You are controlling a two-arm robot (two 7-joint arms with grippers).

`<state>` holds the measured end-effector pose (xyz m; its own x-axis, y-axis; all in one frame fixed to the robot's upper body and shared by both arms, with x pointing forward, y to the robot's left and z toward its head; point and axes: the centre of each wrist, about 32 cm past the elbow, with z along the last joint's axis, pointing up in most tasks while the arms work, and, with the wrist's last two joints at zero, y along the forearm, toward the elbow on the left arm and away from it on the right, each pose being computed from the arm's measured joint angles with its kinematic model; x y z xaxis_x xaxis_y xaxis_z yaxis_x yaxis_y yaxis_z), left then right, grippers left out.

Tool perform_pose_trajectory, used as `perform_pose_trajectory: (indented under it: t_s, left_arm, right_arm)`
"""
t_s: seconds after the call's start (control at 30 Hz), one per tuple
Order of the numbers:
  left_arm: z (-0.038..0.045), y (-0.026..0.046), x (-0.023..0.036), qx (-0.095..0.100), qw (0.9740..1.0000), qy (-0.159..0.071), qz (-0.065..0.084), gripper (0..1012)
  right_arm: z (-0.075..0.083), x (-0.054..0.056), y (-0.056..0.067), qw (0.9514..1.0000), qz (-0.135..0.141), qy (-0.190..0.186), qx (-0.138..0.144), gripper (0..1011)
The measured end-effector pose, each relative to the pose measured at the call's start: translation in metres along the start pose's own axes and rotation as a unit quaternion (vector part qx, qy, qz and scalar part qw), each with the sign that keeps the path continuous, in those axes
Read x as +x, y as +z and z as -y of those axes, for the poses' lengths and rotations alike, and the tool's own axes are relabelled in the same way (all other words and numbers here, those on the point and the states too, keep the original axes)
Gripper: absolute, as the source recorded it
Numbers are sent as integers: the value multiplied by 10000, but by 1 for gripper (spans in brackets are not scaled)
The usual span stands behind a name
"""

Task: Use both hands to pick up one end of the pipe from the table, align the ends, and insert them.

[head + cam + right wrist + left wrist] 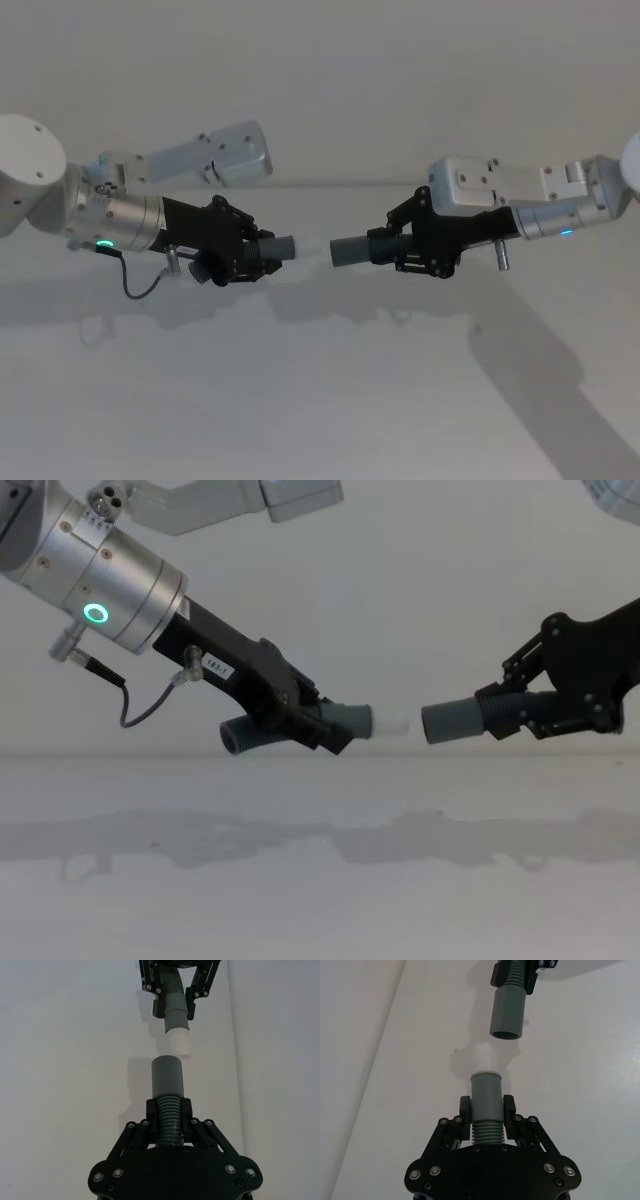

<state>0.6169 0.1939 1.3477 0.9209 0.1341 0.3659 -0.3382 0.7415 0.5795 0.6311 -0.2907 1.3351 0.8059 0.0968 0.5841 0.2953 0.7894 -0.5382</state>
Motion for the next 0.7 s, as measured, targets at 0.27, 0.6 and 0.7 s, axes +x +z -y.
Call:
perform_pose_trajectory:
  t_s: [0.27,0.6,0.7]
  left_arm:
    - [0,0,0,0,10000,0,0,344]
    - [0,0,0,0,10000,0,0,344]
    - [0,0,0,0,10000,0,0,344]
  right_arm:
    - [-21,9,-20,10000,17,14,32,241]
    - [-25,22,-36,10000,29,19,54,240]
    - [-27,25,-42,10000,33,20,58,241]
